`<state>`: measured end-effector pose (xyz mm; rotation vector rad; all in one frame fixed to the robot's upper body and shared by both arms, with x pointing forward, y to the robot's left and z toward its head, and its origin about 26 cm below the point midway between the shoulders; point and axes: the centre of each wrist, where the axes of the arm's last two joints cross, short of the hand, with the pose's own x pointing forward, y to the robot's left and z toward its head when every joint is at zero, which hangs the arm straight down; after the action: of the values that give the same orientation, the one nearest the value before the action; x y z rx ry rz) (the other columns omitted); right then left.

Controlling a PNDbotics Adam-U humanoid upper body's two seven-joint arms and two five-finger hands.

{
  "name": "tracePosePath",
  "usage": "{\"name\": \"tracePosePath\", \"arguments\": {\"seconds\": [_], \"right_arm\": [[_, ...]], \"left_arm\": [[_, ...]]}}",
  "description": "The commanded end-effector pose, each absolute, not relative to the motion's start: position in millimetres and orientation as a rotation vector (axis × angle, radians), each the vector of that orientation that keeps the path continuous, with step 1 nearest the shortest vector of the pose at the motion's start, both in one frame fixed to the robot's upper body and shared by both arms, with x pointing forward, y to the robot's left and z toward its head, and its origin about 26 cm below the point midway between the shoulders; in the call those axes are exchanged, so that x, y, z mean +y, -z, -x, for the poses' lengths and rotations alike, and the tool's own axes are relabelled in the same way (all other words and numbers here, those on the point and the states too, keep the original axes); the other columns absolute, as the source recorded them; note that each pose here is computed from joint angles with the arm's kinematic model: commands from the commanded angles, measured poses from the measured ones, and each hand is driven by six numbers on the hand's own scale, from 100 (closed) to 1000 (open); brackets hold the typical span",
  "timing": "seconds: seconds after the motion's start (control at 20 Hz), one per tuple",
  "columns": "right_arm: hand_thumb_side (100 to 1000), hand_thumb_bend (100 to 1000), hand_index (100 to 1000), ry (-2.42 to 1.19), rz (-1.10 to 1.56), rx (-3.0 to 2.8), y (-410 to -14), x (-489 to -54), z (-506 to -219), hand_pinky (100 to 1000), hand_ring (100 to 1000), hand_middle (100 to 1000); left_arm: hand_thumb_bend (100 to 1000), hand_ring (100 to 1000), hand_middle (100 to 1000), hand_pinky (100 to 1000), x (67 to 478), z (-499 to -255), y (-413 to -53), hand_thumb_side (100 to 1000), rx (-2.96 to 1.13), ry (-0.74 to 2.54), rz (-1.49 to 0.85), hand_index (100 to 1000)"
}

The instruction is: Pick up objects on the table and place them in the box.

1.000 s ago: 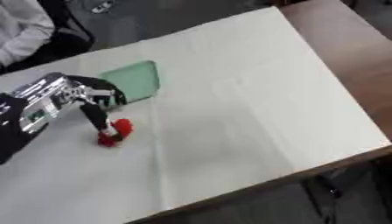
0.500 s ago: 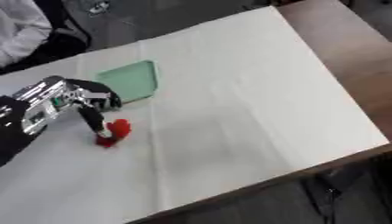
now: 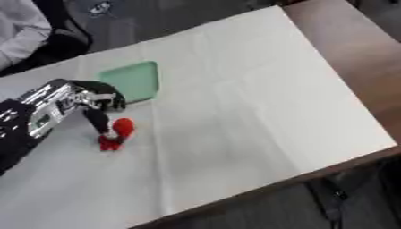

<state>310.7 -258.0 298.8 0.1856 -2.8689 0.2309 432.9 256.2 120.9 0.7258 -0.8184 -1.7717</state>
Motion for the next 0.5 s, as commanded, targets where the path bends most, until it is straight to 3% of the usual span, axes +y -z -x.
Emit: {"name": "tracePosePath", "arguments": {"seconds": [0.05, 0.2, 0.25, 0.3, 0.35, 0.4, 0.45, 0.5], "right_arm": [[556, 100, 657, -0.248, -0.195, -2.903, -308.9, -256.0, -306.8, 181, 1000, 286], [555, 100, 657, -0.246, -0.195, -2.904, -309.3, -256.1, -306.7, 181, 1000, 287], [555, 100, 657, -0.244, -0.195, -2.905, -309.3, -256.1, -306.7, 181, 1000, 287], [554, 100, 657, -0.244, -0.195, -2.905, -309.4, -256.2, -306.7, 181, 1000, 288], [554, 100, 657, -0.244, -0.195, -2.905, -309.4, -256.2, -306.7, 181, 1000, 288], [554, 100, 657, -0.244, -0.195, -2.905, -309.5, -256.2, -306.7, 181, 1000, 288], [554, 100, 657, -0.244, -0.195, -2.905, -309.5, -256.2, -306.7, 181, 1000, 288], [554, 100, 657, -0.243, -0.195, -2.905, -309.6, -256.3, -306.7, 181, 1000, 288]], "left_arm": [[742, 572, 707, 503, 246.6, -432.1, -138.6, 416, -0.853, 1.765, -0.746, 821], [714, 485, 619, 383, 240.0, -429.0, -138.9, 395, -0.86, 1.763, -0.727, 739], [714, 485, 619, 383, 239.3, -428.4, -138.9, 395, -0.856, 1.763, -0.726, 739], [693, 437, 573, 311, 238.9, -428.0, -139.0, 380, -0.853, 1.763, -0.726, 691], [695, 441, 576, 316, 239.8, -427.7, -138.5, 382, -0.843, 1.762, -0.728, 696], [675, 361, 522, 218, 241.2, -427.6, -137.7, 366, -0.831, 1.762, -0.731, 651], [678, 365, 524, 224, 242.5, -427.5, -137.0, 367, -0.819, 1.764, -0.734, 654], [650, 319, 497, 167, 243.9, -427.5, -136.3, 356, -0.809, 1.766, -0.738, 637]]}}
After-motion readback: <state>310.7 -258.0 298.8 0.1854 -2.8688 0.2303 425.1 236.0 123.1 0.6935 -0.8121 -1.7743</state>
